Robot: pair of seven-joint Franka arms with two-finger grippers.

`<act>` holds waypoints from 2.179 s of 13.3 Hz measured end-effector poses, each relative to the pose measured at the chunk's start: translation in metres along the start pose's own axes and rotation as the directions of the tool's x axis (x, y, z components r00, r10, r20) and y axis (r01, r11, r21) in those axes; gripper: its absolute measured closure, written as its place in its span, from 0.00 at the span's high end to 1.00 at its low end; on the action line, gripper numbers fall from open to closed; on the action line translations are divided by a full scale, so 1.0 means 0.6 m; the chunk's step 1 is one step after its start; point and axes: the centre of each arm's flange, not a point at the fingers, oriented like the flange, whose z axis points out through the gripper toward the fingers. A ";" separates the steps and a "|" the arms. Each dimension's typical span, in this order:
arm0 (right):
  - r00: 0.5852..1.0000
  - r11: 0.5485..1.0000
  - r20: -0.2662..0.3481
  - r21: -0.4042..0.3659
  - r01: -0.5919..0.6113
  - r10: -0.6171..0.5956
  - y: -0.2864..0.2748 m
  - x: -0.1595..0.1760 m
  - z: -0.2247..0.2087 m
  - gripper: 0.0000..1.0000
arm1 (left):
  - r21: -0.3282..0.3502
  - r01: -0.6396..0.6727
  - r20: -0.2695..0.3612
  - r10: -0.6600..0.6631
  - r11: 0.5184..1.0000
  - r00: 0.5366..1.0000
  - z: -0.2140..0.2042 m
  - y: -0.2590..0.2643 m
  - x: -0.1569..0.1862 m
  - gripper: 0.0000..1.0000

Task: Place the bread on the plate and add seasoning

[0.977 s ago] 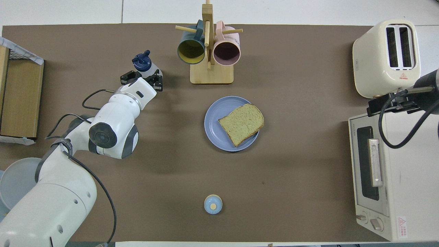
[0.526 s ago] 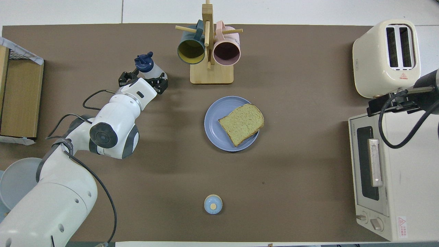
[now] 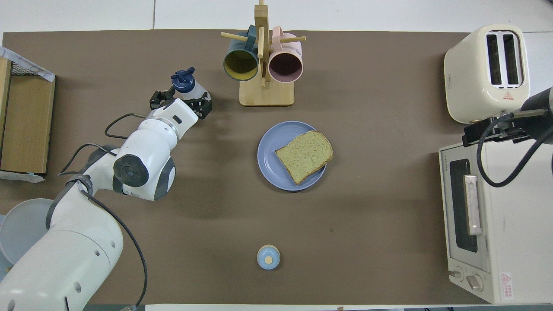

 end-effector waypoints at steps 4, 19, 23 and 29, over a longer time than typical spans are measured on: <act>1.000 1.000 0.000 0.000 0.000 0.000 0.000 0.000 0.000 1.00 | -0.017 -0.011 0.018 0.011 1.000 1.000 0.001 0.020 -0.015 1.00; 1.000 1.000 0.000 0.000 0.000 0.000 0.000 0.000 0.000 1.00 | -0.024 0.004 0.521 0.009 1.000 0.853 -0.325 0.049 0.127 1.00; 1.000 1.000 0.000 0.000 0.001 -0.001 -0.001 0.000 0.000 1.00 | -0.007 -0.023 0.703 0.021 1.000 0.711 -0.463 -0.022 0.230 1.00; 1.000 1.000 -0.001 0.000 0.003 -0.003 -0.003 -0.001 -0.001 1.00 | -0.075 -0.090 0.722 0.117 0.993 0.682 -0.511 -0.204 0.248 1.00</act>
